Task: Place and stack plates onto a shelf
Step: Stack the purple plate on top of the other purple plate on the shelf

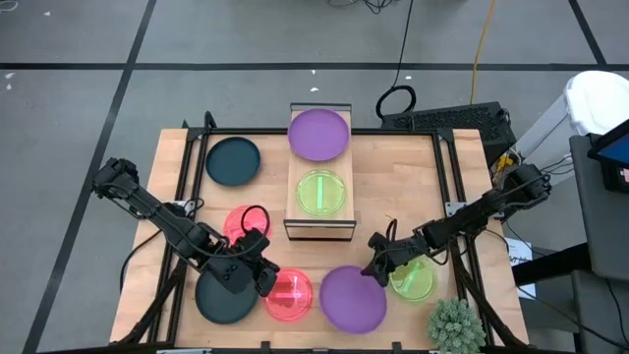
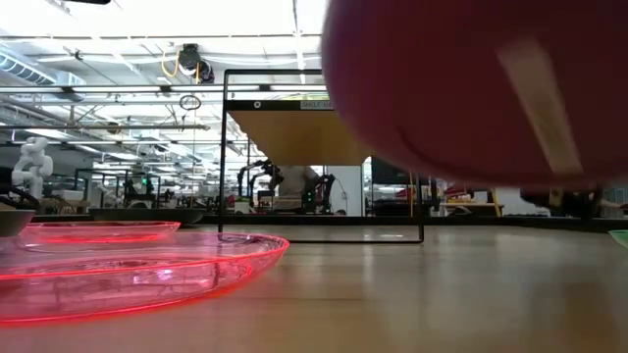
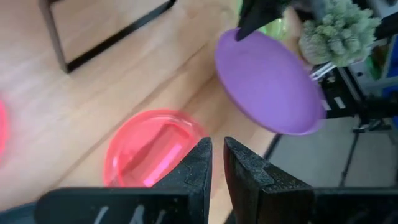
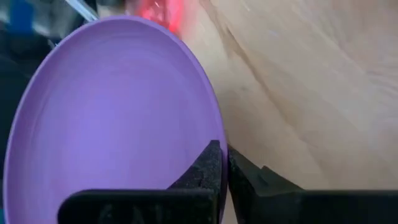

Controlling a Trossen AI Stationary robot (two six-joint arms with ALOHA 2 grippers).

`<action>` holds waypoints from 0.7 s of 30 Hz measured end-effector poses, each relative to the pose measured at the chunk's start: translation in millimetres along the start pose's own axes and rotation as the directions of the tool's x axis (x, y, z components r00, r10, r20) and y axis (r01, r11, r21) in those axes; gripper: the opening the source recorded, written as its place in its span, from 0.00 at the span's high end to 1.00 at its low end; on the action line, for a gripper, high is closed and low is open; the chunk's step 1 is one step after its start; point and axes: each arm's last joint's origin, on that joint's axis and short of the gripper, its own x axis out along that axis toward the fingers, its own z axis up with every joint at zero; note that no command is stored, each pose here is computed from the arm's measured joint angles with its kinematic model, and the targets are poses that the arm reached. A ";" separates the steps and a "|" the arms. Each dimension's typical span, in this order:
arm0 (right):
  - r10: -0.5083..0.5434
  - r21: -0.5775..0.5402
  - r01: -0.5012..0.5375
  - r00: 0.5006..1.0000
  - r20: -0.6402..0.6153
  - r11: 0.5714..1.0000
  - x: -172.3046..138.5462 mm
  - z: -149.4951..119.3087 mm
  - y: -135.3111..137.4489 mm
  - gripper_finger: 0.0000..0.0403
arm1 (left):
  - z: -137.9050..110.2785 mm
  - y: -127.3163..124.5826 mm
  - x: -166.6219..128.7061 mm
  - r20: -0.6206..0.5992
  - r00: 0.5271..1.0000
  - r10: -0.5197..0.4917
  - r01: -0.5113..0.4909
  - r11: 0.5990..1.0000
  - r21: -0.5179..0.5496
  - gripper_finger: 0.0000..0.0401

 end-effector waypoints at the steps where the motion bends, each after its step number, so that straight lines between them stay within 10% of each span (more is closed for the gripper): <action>1: 0.010 0.025 -0.010 1.000 0.016 1.000 -1.8 1.5 2.7 1.00 | -0.2 1.4 0.0 0.002 1.000 0.014 -0.014 1.000 0.013 0.88; 21: -0.024 0.248 0.000 0.995 0.095 0.969 -46.6 44.6 99.3 1.00 | 10.9 19.3 2.3 0.043 0.983 0.180 -0.185 0.946 0.265 0.88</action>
